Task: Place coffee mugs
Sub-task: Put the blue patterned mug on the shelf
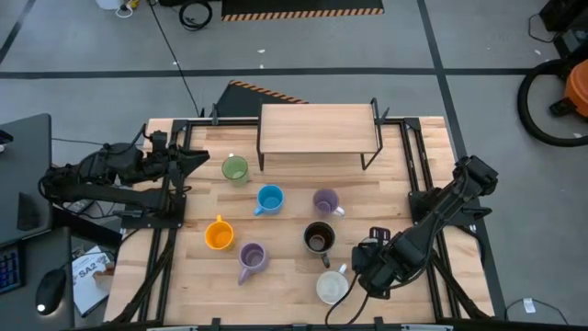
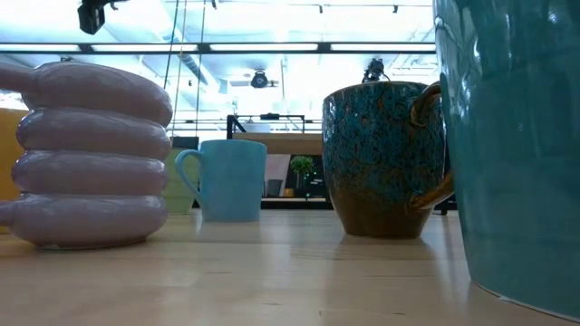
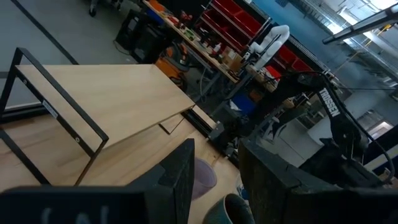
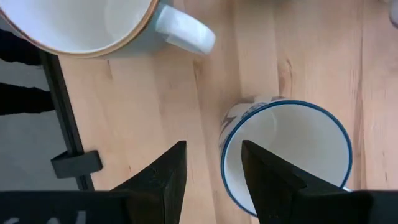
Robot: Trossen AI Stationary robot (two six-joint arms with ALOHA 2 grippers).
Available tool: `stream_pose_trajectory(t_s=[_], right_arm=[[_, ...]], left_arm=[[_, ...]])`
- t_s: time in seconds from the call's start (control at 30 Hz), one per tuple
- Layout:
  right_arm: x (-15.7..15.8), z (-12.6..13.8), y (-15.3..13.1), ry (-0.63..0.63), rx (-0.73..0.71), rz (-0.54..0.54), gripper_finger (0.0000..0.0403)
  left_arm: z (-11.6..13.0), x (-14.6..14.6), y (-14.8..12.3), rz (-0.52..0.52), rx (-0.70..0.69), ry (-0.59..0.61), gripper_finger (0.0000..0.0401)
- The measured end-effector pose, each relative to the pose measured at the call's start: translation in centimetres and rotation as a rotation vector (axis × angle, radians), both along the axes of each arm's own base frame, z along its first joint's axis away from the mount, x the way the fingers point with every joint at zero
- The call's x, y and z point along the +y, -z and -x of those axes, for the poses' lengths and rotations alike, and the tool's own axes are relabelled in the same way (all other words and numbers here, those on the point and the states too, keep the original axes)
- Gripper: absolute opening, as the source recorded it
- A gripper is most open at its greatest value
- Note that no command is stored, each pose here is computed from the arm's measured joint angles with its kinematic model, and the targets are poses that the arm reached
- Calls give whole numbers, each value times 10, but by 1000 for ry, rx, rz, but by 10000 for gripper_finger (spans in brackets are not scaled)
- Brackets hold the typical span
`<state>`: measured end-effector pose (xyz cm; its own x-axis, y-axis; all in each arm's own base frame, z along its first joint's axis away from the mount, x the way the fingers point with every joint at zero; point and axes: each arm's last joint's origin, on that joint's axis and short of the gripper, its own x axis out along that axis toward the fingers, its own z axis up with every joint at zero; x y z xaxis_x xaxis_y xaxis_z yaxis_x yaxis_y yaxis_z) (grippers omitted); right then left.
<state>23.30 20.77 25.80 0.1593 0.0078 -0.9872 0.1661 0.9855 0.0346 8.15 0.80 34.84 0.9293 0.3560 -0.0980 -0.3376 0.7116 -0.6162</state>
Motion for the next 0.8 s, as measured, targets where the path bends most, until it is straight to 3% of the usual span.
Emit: stream_pose_trajectory(t_s=[0.3,0.8], right_arm=[[5,2,13,51,30,75,159],[4,5,38,158,48,24,157]], left_arm=[[0,0,2,-1,21,0,128],[0,0,2,-1,24,0,128]])
